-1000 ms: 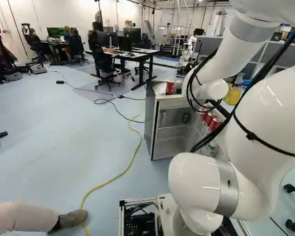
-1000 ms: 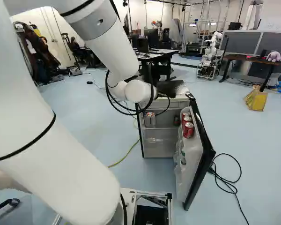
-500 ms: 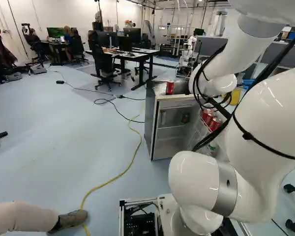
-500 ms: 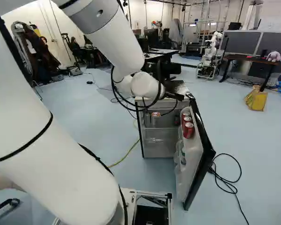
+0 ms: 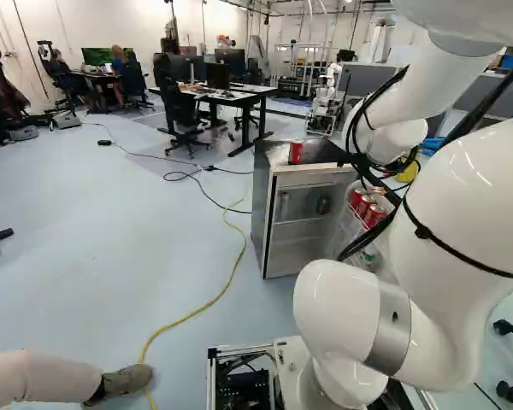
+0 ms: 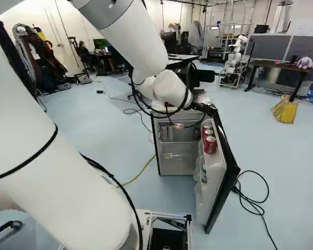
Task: Grab a drink from the fridge
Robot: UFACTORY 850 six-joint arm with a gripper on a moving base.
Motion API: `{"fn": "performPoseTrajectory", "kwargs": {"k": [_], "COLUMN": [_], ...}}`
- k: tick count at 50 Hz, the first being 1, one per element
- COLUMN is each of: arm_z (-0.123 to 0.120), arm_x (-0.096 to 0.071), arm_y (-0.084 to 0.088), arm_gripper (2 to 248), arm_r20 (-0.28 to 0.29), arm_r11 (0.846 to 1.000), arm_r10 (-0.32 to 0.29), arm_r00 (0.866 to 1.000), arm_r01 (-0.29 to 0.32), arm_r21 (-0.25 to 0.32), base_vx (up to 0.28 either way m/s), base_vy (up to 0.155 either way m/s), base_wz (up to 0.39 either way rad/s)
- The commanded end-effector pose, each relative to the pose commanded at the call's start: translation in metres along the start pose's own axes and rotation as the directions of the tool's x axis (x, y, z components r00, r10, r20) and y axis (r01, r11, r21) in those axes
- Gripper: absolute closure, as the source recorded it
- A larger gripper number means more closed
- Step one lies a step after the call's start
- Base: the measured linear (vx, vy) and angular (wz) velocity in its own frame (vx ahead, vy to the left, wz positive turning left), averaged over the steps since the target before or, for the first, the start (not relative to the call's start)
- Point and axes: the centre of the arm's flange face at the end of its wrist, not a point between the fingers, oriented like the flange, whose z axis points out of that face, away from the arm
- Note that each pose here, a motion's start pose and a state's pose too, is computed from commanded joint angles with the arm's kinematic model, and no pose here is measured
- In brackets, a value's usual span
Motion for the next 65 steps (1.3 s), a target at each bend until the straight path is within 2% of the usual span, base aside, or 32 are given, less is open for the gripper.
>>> {"fn": "performPoseTrajectory", "kwargs": {"k": [16,32,49,65], "arm_z": [-0.004,-0.010,-0.017,-0.025], "arm_x": [0.011,0.022,0.035,0.047], "arm_y": [0.023,0.044,0.065,0.083], "arm_gripper": [3,3,3,3], "arm_r20": [0.062,0.115,0.163,0.203], "arm_r11": [0.992,0.969,0.929,0.881], "arm_r10": [0.116,0.235,0.359,0.469], "arm_r00": [0.991,0.965,0.919,0.859], "arm_r01": [-0.112,-0.223,-0.337,-0.439], "arm_r21": [-0.058,-0.108,-0.150,-0.179], "base_vx": [0.000,0.000,0.000,0.000], "base_vy": [0.000,0.000,0.000,0.000], "base_wz": [0.000,0.000,0.000,0.000]}}
